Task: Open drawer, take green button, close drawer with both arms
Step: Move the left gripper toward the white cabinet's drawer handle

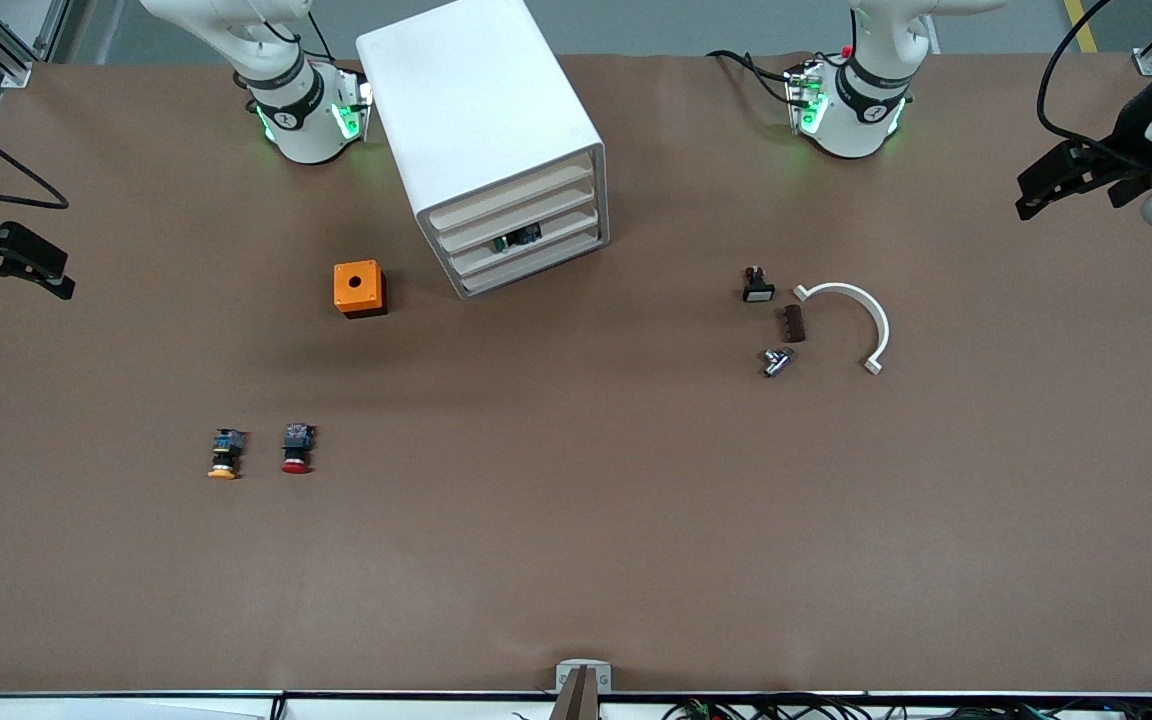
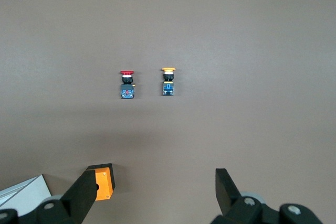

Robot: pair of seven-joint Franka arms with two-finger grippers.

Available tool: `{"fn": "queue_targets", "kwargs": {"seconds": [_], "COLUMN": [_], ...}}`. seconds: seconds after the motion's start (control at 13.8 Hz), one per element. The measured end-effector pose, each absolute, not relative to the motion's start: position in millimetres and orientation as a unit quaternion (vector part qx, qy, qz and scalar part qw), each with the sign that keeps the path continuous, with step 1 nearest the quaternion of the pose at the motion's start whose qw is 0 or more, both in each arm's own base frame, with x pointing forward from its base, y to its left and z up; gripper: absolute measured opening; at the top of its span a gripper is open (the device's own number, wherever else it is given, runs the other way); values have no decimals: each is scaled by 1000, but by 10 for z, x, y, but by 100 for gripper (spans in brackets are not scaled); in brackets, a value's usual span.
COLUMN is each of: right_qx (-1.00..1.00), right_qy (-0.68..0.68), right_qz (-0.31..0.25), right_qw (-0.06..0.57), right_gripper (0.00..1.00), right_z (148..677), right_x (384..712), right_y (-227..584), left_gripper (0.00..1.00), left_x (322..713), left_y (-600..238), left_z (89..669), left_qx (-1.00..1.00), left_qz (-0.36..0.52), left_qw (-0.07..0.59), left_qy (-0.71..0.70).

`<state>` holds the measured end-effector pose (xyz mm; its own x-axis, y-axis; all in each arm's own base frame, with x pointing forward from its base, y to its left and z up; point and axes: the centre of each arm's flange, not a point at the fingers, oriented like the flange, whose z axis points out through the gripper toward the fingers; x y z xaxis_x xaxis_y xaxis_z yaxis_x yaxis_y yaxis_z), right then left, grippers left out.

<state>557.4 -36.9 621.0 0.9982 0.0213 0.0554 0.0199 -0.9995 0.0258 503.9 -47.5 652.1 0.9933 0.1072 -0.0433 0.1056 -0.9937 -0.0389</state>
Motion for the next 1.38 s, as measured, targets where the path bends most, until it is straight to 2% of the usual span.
{"fn": "queue_targets", "kwargs": {"seconds": [0.36, 0.65, 1.02, 1.38], "right_qx": [999, 999, 999, 999], "right_qy": [15, 21, 16, 15], "right_qz": [28, 29, 29, 29], "right_qw": [13, 13, 13, 13], "right_gripper": [100, 100, 100, 100], "right_z": [6219, 6227, 6228, 6227], "right_x": [5577, 5580, 5577, 5577], "right_y": [-306, -229, -294, -296], "left_gripper": [100, 100, 100, 100], "left_x": [5056, 5333, 5686, 5816], "left_y": [-500, -569, -816, -1549], "left_z": [6517, 6342, 5655, 4828], "left_qx": [-998, -997, -991, -960], "left_qz": [23, 60, 121, 172], "left_qw": [18, 20, 31, 89], "left_qy": [-51, -45, -57, -203]}}
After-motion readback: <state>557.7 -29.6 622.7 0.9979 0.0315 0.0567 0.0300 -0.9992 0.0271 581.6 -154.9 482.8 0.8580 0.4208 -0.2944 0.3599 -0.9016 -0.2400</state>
